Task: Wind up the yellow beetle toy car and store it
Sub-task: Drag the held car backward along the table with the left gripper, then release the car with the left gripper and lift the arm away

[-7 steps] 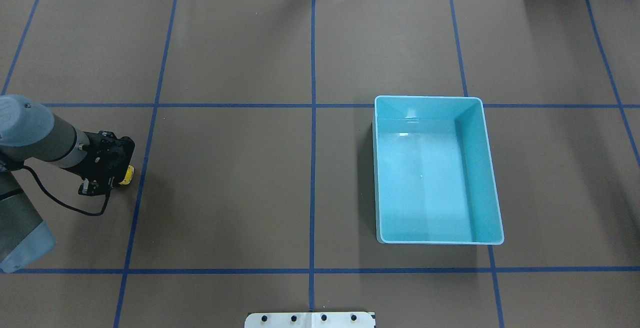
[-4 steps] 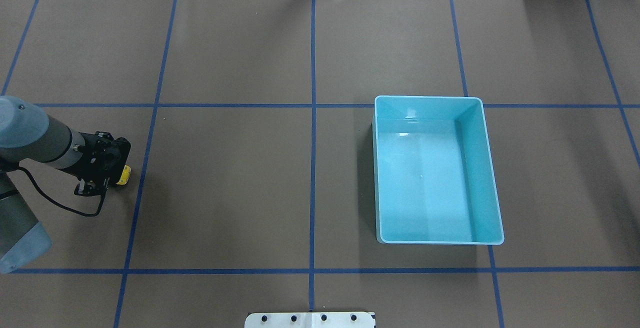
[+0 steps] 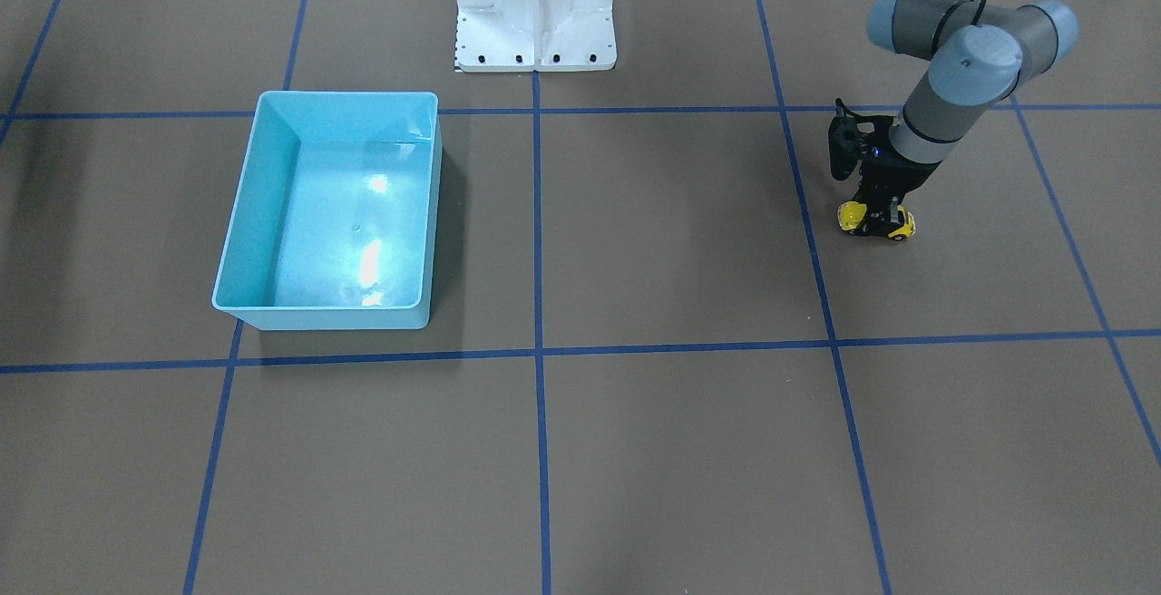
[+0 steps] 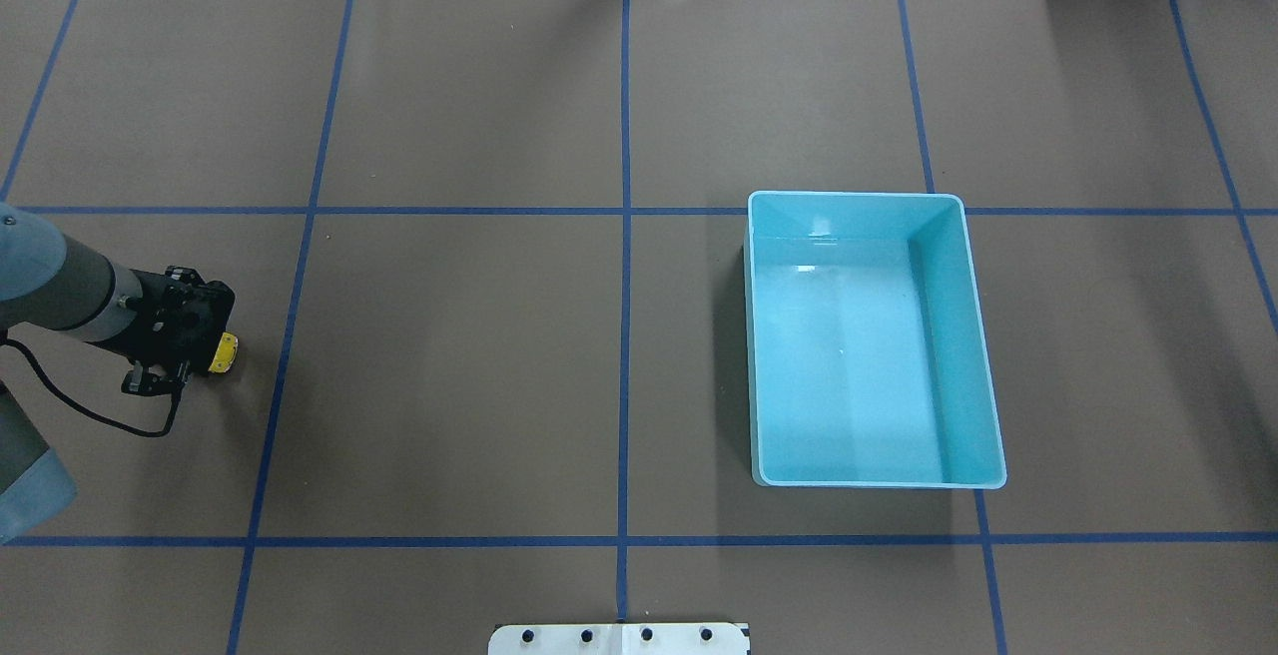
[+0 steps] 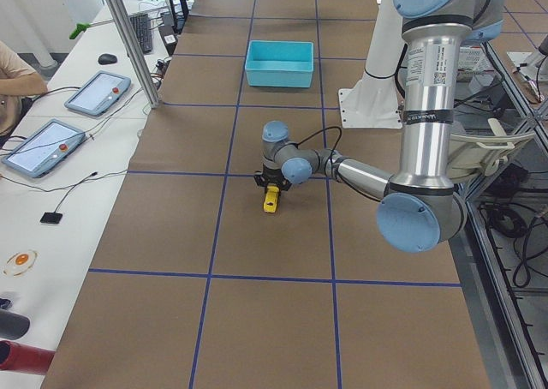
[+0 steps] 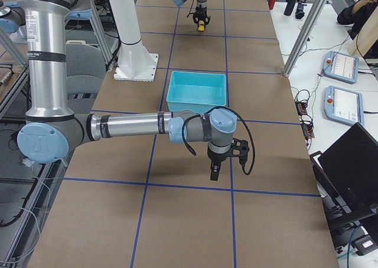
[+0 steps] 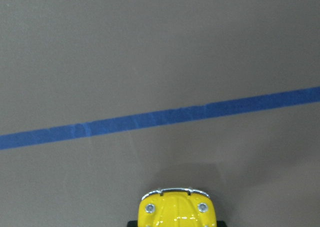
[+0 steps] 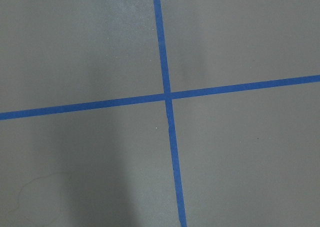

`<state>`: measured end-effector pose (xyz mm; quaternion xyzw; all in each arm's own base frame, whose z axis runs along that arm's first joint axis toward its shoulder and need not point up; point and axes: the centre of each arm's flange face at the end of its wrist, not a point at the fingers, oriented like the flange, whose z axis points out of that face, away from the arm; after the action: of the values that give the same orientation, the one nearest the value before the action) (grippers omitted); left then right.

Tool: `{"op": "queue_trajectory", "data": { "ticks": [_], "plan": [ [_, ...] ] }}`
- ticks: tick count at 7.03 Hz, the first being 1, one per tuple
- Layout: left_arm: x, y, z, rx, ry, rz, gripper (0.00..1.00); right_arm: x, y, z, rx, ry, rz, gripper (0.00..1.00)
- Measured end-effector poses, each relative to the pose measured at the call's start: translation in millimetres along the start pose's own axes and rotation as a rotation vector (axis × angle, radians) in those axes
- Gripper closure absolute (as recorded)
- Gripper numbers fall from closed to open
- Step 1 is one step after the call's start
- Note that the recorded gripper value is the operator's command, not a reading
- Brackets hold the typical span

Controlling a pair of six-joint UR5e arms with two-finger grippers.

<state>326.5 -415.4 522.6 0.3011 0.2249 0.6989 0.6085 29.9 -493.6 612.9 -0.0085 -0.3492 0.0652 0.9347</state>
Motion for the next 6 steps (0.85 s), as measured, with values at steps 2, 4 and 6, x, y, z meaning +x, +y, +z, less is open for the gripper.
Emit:
{"op": "queue_trajectory", "data": {
  "ticks": [2, 4, 6],
  "plan": [
    [2.0, 9.3, -0.3, 0.003, 0.003, 0.003, 1.0, 0.0, 0.0, 0.0, 0.0, 0.0, 0.0, 0.0],
    [-0.8, 18.4, -1.6, 0.006, 0.007, 0.009, 1.0, 0.0, 0.0, 0.0, 0.0, 0.0, -0.001, 0.0],
    [0.1, 25.0, 0.1, 0.0, 0.012, 0.006, 0.68, 0.0, 0.0, 0.0, 0.0, 0.0, -0.001, 0.0]
  ]
}}
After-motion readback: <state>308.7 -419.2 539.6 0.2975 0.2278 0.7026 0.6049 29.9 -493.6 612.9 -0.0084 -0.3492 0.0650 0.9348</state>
